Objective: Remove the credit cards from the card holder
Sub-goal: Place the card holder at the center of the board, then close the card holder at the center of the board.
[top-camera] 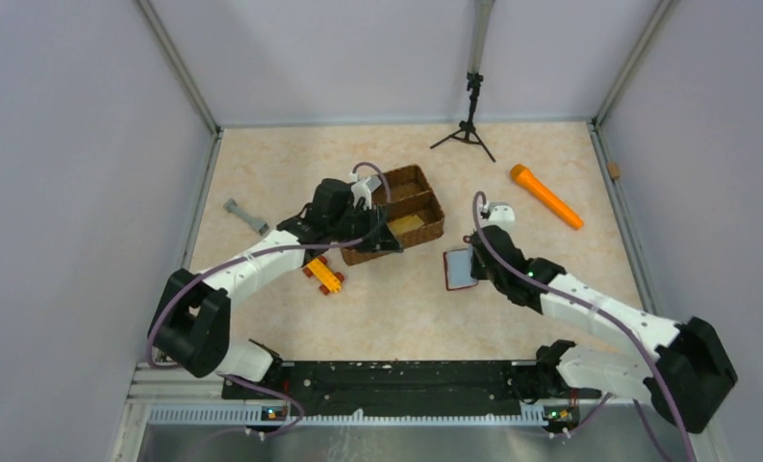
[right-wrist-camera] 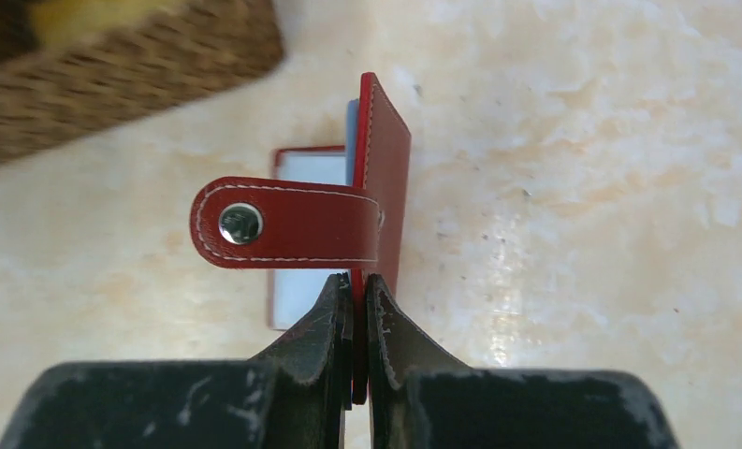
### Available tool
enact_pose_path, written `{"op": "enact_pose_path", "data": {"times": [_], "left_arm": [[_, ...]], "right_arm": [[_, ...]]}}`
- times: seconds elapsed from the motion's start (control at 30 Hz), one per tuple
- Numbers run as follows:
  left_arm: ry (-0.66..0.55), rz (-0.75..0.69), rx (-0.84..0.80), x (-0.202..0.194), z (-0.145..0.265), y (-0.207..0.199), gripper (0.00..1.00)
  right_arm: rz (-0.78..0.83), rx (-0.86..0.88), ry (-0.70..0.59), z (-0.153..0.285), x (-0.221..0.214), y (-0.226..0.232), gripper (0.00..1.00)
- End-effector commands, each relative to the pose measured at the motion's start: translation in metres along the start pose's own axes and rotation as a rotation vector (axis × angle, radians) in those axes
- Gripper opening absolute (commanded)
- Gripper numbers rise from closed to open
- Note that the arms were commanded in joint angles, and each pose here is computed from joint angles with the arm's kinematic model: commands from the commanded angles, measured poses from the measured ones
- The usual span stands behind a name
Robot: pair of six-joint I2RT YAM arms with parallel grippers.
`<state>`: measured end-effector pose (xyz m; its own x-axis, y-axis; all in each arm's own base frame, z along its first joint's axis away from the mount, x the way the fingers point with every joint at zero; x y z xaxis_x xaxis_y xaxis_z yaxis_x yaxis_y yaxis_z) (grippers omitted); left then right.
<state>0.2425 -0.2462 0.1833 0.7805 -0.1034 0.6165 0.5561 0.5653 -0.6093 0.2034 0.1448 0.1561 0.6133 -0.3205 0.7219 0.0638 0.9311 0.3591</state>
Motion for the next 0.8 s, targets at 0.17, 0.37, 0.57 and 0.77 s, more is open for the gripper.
{"op": "enact_pose_path", "data": {"times": [0.17, 0.37, 0.57, 0.77], "left_arm": [[-0.048, -0.068, 0.027, -0.002, 0.022, -0.005, 0.20], [-0.066, -0.078, 0.048, -0.001, 0.032, -0.003, 0.21], [-0.061, -0.082, 0.032, -0.001, 0.035, -0.006, 0.21], [-0.075, -0.089, 0.022, 0.001, 0.040, -0.011, 0.22]], "right_arm": [[0.113, -0.073, 0.036, -0.038, -0.023, 0.003, 0.48], [0.061, 0.266, 0.071, -0.013, -0.024, 0.034, 0.73], [0.087, 0.327, 0.157, -0.003, -0.027, 0.043, 0.73], [0.007, 0.366, 0.063, 0.009, -0.008, 0.039, 0.71]]}}
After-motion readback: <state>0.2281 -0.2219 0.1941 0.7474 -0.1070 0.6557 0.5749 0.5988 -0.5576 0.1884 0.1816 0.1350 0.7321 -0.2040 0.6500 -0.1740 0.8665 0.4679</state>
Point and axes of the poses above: each gripper's point midway between its finger pads, its own z axis back along the fingers, its own y axis along the line the jaws close on, x = y × z, the point moved 6 cm from there along z, back along the fingers, and after that the axes turned 14 degrees about -z, right-handed, at the moved point
